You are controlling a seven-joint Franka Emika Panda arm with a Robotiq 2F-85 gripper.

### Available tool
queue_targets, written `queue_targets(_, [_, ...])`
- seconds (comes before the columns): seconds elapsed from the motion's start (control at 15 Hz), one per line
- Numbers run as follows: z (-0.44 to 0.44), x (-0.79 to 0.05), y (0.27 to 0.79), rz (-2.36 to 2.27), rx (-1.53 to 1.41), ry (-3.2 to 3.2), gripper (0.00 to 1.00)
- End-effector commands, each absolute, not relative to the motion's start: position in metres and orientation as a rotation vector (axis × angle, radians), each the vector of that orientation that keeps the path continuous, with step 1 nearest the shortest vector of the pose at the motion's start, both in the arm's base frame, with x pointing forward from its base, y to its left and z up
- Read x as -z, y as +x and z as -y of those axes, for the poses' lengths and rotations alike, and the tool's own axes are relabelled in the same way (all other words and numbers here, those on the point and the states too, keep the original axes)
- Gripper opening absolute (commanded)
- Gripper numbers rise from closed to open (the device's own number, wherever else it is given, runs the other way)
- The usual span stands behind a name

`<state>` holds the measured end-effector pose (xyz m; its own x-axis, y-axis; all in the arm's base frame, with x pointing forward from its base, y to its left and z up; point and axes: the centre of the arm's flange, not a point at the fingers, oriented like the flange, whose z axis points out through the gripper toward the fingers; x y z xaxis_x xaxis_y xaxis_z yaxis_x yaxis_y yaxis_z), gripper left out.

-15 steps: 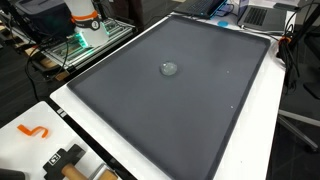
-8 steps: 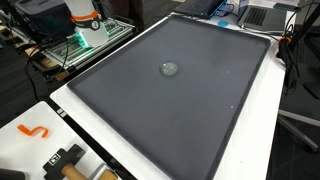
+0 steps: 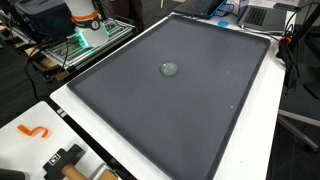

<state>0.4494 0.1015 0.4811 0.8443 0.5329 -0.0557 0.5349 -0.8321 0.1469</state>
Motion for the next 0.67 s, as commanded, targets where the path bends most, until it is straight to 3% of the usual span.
queue_targets(0.0, [-0.122, -0.460, 0.470, -0.711, 0.035, 2.841, 0.03])
queue_targets(0.33, [-0.146, -0.436, 0.492, -0.627, 0.023, 2.761, 0.03])
queue_targets(0.4, [-0.138, -0.446, 0.477, -0.669, 0.026, 2.791, 0.13])
queue_targets(0.6, [-0.144, -0.437, 0.486, -0.651, 0.033, 2.776, 0.13])
